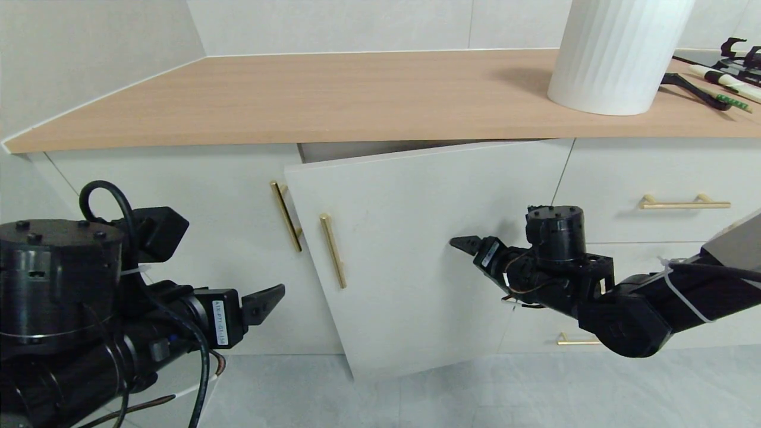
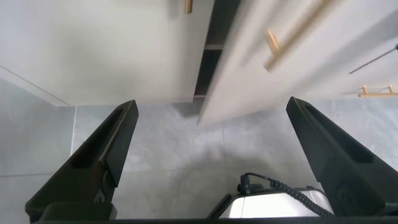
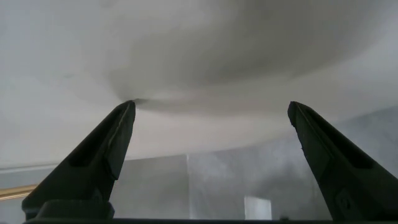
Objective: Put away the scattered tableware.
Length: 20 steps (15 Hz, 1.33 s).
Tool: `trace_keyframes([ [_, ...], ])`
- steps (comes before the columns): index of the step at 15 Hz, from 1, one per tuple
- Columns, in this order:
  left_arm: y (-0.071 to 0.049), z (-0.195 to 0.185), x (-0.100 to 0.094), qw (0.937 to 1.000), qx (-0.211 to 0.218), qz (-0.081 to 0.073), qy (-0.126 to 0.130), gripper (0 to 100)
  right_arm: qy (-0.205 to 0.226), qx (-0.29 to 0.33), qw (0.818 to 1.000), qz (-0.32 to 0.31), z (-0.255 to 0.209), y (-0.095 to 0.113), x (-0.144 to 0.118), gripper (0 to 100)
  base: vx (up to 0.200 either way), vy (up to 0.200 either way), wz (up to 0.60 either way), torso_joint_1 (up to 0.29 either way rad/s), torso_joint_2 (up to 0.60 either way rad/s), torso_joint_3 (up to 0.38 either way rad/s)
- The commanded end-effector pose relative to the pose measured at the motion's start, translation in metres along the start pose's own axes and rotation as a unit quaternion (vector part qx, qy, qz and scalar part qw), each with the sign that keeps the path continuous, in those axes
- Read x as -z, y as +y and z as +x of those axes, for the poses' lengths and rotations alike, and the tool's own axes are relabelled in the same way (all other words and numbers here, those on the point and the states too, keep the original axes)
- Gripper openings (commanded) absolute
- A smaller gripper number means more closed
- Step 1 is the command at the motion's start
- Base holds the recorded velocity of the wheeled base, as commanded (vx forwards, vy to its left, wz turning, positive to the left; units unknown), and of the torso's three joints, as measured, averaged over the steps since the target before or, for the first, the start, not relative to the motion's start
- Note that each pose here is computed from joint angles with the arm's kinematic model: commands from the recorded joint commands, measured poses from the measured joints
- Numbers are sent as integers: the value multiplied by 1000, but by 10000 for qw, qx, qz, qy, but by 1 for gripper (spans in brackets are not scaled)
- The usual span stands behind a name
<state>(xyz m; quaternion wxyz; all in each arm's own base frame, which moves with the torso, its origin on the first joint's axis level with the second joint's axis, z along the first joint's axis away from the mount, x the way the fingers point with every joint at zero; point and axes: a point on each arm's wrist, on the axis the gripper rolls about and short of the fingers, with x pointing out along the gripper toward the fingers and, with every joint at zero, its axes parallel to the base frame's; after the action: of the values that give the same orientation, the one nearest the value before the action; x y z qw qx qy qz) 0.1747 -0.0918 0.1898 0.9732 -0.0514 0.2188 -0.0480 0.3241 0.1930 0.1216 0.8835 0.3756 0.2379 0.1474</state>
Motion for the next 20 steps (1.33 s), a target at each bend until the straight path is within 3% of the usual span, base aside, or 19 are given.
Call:
trace_keyframes([
  [1,0,1,0,10000,-7,-1,7,100,0,24,10000,5,5,-1,1,100,0,0,0,0,0,0],
  [9,0,0,0,10000,2,-3,3,100,-636,421,9970,91,23,-6,-7,100,0,0,0,0,0,0],
  [16,0,1,0,10000,-9,2,14,100,-810,502,9953,147,26,-9,-15,100,0,0,0,0,0,0],
  [19,0,1,1,10000,-11,5,21,100,-735,452,9962,121,11,-6,-14,100,0,0,0,0,0,0],
  [20,0,1,0,10000,0,-8,10,100,-435,256,9987,41,-11,-3,-11,100,0,0,0,0,0,0],
])
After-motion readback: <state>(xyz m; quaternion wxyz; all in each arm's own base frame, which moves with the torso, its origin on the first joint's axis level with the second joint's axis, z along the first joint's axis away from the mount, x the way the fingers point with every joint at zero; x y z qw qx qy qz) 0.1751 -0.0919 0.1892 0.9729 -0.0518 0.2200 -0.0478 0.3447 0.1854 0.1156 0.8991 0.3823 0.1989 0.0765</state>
